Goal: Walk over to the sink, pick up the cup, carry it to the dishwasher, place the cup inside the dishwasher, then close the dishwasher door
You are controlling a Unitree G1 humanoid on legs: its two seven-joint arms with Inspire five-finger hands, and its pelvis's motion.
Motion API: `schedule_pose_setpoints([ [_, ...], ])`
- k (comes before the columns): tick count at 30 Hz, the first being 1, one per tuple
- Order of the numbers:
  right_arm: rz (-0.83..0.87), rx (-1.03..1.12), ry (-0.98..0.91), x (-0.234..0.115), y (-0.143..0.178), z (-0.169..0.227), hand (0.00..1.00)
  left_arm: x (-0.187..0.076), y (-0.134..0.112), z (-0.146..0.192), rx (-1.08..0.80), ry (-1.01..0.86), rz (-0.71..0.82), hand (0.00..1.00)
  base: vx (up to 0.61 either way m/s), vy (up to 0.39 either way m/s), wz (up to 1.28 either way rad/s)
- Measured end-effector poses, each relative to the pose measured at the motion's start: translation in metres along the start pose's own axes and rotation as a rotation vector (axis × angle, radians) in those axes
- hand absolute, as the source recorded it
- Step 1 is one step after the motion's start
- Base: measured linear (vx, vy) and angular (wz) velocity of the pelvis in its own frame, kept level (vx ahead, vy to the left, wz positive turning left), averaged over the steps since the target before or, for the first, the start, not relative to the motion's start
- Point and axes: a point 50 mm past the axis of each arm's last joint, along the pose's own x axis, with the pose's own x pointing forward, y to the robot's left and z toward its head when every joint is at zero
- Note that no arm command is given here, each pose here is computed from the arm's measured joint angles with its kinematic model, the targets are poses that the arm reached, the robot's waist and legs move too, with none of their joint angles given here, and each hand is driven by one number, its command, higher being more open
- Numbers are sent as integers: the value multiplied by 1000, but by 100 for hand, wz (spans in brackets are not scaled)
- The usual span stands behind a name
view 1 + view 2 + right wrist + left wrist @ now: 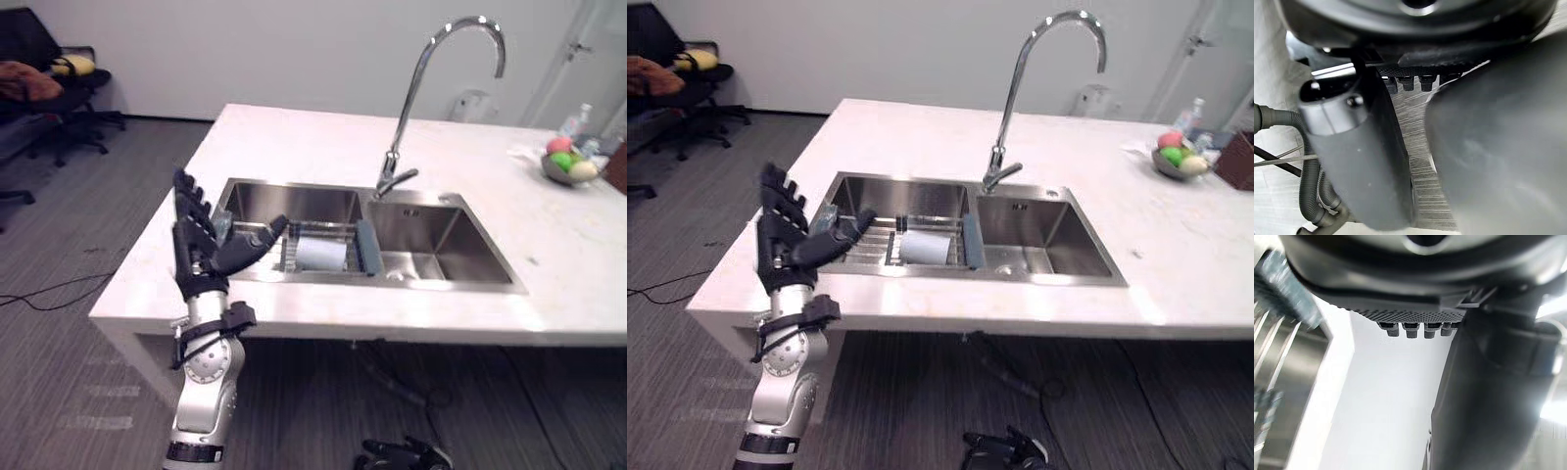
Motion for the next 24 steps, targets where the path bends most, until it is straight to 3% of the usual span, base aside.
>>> schedule_pose_setpoints([
  [4, 26, -27, 32, 0, -1, -1, 100, 3, -10, 10, 144, -61, -137, 100, 193, -173, -8],
  [6, 24, -25, 40, 0, -2, -2, 100, 7, -8, 16, 345, -144, -164, 100, 91, -86, -12],
  [8, 21, -106, 47, 0, -4, -1, 100, 12, -3, 28, 660, -307, -152, 100, 57, -73, -4],
  [11, 33, -188, 60, -1, -10, 0, 100, 25, -4, 48, 841, -475, -173, 100, 60, -10, 28],
  [15, -34, -239, 113, -3, -28, -2, 100, 43, -6, 77, 900, -660, -163, 100, 26, 95, 18],
  [17, -73, -318, 159, -4, -31, -8, 100, 54, -13, 95, 884, -731, -234, 100, -38, 102, -3],
  [24, -59, -386, 163, -1, -23, -4, 100, 71, -17, 77, 972, -607, -394, 100, -66, 55, -16],
])
